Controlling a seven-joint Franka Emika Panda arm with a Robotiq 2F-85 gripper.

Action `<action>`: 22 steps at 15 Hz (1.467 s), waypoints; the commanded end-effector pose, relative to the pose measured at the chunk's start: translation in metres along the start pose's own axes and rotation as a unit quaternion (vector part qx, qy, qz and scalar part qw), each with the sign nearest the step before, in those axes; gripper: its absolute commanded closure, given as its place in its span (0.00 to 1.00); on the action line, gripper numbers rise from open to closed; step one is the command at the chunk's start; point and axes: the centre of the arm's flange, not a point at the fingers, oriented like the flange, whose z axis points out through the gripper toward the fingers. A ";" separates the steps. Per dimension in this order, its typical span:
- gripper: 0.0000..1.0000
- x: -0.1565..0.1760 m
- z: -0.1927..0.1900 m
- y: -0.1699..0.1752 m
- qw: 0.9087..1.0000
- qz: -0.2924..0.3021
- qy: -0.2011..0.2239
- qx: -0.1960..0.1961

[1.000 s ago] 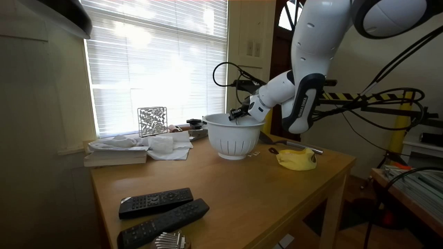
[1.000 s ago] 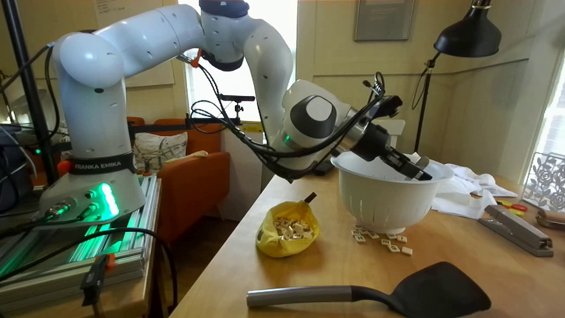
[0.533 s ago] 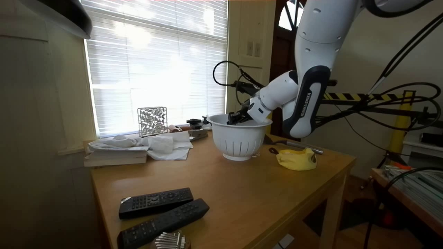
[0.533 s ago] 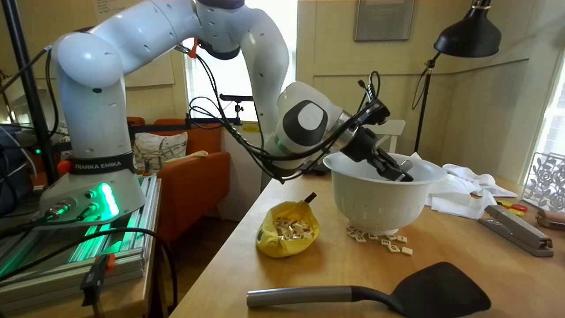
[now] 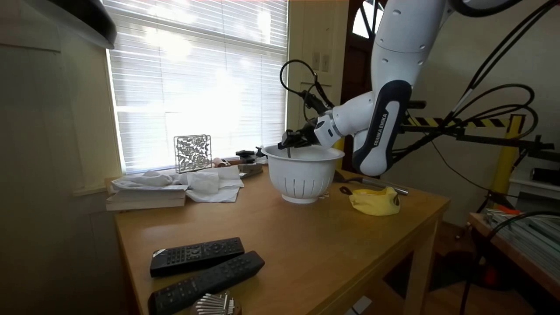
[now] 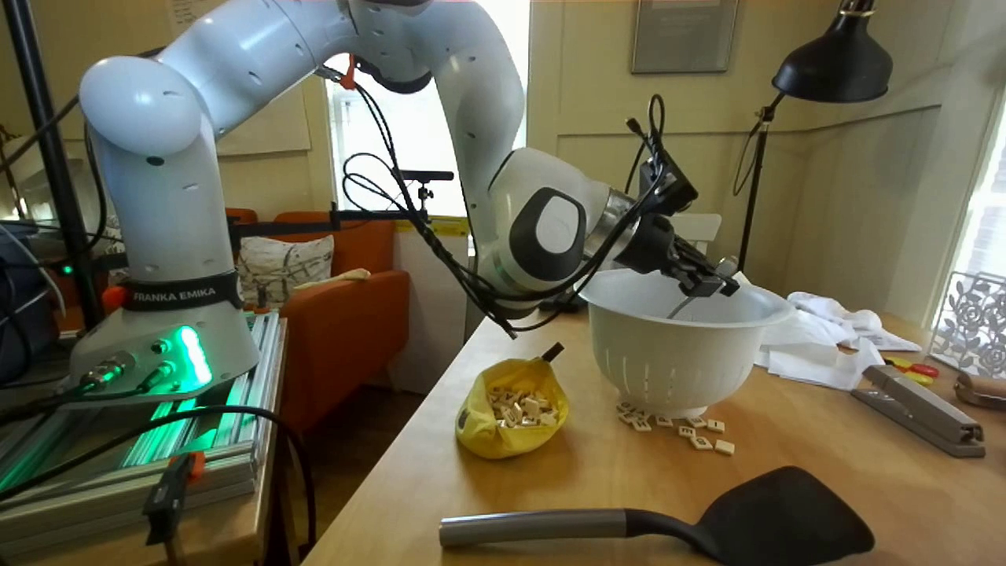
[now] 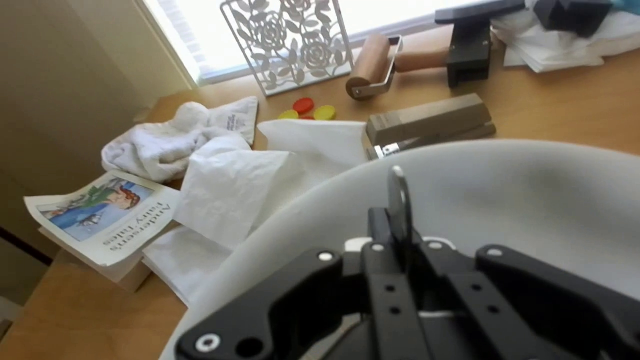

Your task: Use the silver spoon to stir the contents in the white bowl.

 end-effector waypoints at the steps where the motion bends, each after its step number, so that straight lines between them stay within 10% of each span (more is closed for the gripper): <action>1: 0.98 -0.027 0.005 -0.010 0.997 -0.033 -0.048 -0.042; 9: 0.98 -0.044 -0.007 -0.042 0.987 -0.152 -0.053 0.015; 15: 0.98 -0.034 -0.014 -0.065 0.970 -0.220 0.027 0.098; 22: 0.98 -0.014 -0.022 -0.063 0.966 -0.203 0.115 0.106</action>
